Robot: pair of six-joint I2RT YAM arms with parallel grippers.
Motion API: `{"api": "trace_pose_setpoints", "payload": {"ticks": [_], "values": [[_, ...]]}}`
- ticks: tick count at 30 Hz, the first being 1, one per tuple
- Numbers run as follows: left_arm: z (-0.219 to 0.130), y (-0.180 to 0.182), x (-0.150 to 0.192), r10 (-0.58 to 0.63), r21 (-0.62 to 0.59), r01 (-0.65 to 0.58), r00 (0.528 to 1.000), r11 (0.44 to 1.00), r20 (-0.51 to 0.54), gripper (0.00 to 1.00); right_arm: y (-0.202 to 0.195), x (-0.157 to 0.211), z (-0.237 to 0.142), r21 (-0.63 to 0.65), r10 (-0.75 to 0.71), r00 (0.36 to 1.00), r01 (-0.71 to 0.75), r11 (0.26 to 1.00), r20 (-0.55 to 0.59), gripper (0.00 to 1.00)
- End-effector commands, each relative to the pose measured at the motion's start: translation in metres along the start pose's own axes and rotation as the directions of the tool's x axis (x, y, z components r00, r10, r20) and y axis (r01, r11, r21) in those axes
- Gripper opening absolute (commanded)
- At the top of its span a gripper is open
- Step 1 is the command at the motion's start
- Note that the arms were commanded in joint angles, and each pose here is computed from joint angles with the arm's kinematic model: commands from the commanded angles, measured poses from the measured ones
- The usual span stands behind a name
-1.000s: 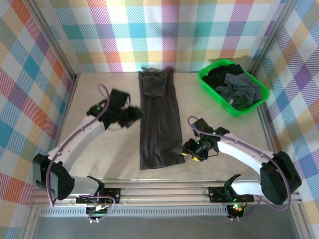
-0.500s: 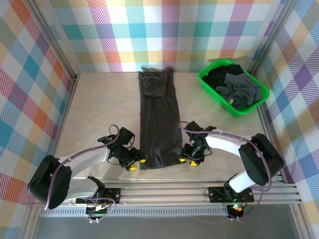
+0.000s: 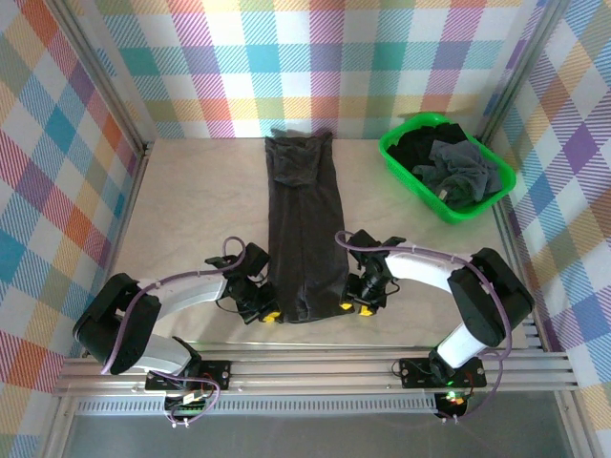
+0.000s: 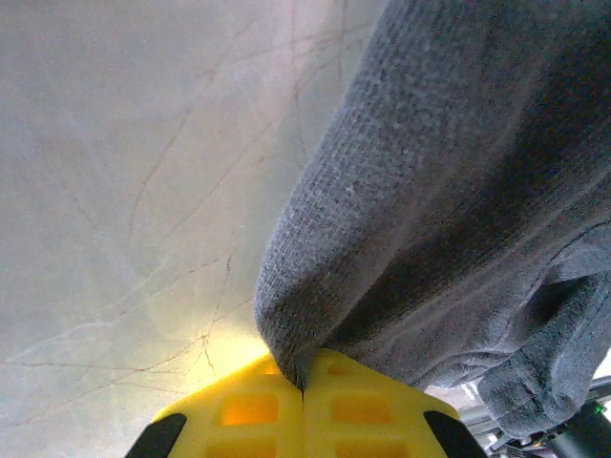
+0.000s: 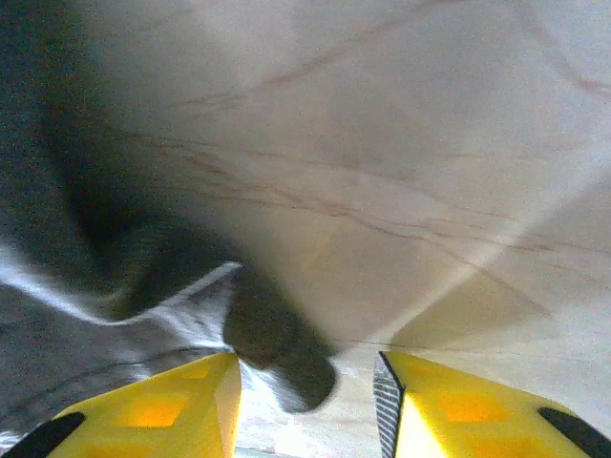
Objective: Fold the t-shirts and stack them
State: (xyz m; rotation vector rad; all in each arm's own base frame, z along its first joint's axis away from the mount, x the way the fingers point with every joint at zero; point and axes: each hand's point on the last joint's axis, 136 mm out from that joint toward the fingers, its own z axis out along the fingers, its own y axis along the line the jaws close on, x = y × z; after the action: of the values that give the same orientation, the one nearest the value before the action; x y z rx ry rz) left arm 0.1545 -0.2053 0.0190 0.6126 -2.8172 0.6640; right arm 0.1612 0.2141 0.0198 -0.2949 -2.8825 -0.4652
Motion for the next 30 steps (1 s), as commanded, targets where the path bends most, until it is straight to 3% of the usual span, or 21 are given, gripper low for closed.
{"api": "trace_pose_setpoints", "payload": {"ticks": [1,13,20,24,28,30], "values": [[-0.002,-0.003,0.000,0.035,-0.004,-0.035,0.999,0.999,0.017,0.01,0.030,-0.003,-0.014,-0.081,-0.037,0.998,0.040,0.996,0.040,0.43],[-0.010,0.003,0.008,0.056,-0.025,-0.056,0.998,0.998,-0.001,0.00,0.001,0.002,-0.005,0.076,-0.001,1.000,0.000,0.997,0.014,0.44],[-0.007,0.005,0.010,0.061,-0.027,-0.062,0.998,0.998,-0.015,0.00,0.007,-0.002,0.006,0.057,-0.011,1.000,0.011,0.998,0.007,0.39],[-0.006,0.005,0.010,0.062,-0.030,-0.063,0.998,0.998,-0.020,0.00,0.017,-0.009,0.010,0.037,-0.002,1.000,0.001,0.999,0.016,0.27],[-0.007,0.008,0.013,0.069,-0.037,-0.070,0.997,0.997,-0.036,0.00,0.018,-0.002,0.007,0.056,-0.007,1.000,0.006,0.998,0.017,0.03],[-0.009,0.012,0.017,0.076,-0.050,-0.078,0.996,0.996,-0.051,0.00,0.013,0.009,0.004,0.072,-0.003,1.000,0.004,0.997,-0.002,0.00]]}}
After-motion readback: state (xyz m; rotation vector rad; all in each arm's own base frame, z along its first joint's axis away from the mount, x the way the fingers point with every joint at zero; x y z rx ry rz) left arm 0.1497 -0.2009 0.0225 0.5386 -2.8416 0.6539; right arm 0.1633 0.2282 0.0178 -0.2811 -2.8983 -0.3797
